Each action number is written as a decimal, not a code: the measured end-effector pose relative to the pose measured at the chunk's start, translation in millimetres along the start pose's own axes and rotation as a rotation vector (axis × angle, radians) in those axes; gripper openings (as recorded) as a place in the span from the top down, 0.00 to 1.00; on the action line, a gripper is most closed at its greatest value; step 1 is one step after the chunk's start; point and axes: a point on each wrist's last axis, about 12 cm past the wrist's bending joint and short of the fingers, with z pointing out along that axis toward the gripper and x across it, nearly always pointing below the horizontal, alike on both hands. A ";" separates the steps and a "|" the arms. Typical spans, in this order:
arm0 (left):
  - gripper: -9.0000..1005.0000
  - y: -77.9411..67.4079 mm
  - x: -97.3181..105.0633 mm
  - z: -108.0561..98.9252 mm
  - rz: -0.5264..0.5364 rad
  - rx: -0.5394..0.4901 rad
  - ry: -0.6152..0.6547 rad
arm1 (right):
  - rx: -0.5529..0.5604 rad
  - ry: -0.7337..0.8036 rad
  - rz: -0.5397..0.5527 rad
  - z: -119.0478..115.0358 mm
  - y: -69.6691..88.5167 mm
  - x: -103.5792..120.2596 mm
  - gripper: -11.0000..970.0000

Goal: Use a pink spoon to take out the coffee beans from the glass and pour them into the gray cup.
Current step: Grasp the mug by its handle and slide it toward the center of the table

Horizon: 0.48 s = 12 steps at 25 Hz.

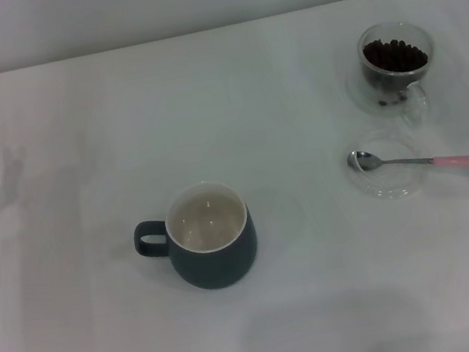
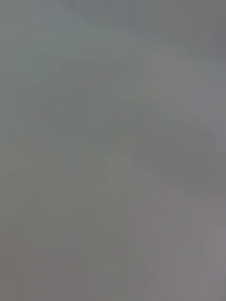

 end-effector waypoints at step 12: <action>0.17 -3.8 -2.7 2.5 -0.018 0.000 -0.021 | 0.003 0.027 -0.051 6.7 6.7 3.1 0.14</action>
